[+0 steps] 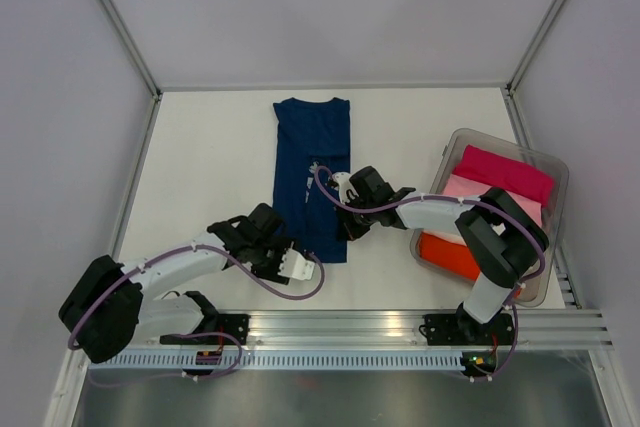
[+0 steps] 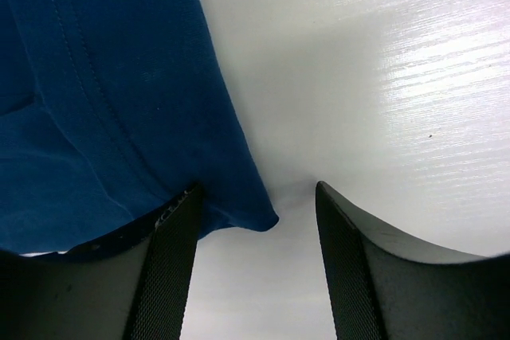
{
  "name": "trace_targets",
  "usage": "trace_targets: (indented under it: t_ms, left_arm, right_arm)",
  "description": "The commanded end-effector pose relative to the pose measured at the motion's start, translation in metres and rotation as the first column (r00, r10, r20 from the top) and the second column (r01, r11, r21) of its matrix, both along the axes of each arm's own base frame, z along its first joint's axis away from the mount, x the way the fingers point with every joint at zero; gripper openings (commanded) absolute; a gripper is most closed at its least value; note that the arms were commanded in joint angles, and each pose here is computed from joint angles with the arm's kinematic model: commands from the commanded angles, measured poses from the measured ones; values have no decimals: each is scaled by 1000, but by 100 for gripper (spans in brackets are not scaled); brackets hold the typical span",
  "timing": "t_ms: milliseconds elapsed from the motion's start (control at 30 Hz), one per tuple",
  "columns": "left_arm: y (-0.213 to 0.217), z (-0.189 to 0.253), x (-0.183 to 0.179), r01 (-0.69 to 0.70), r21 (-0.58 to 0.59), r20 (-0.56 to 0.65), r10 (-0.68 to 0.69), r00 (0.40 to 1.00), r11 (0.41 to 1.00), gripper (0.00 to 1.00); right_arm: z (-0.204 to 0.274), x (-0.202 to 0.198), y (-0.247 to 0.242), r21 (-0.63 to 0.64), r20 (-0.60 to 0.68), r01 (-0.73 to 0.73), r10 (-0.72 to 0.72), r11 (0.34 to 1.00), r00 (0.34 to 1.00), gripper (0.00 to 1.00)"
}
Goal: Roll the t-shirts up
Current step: Roll the tshirt
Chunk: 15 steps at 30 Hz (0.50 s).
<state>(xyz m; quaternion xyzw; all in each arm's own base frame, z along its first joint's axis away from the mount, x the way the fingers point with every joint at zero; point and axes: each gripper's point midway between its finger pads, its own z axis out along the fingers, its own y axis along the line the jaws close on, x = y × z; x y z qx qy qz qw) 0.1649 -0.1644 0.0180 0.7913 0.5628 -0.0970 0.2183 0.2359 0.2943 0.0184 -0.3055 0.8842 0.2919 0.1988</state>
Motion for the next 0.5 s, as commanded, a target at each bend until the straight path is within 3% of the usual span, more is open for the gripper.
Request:
trace_targets:
  t_ms: [0, 67, 100, 133, 200, 367, 467]
  left_arm:
    - [-6, 0, 4, -11, -12, 5, 11, 1000, 1000, 64]
    - [-3, -2, 5, -12, -2, 12, 12, 1000, 1000, 57]
    - [-1, -5, 4, -16, 7, 13, 16, 1000, 1000, 47]
    - [1, -5, 5, -21, 16, 22, 21, 1000, 1000, 43]
    - [2, -5, 6, -27, 18, 29, 27, 999, 999, 33]
    - [-2, 0, 12, -88, -4, 25, 88, 996, 996, 10]
    - [-5, 3, 14, -135, -12, 8, 135, 991, 991, 2]
  right_arm:
    - [10, 12, 3, 13, 30, 21, -22, 1000, 999, 9]
    - [23, 13, 5, 32, 64, 5, -7, 999, 998, 21]
    - [28, 14, 4, 44, 83, -3, -1, 999, 997, 25]
    - [34, 15, 4, 53, 118, -22, 15, 998, 993, 32]
    - [55, 15, 2, 94, 208, -46, 26, 995, 978, 38]
    - [93, 7, -7, 166, 430, -151, 66, 974, 900, 48]
    - [102, 4, -11, 143, 525, -208, 104, 968, 845, 49]
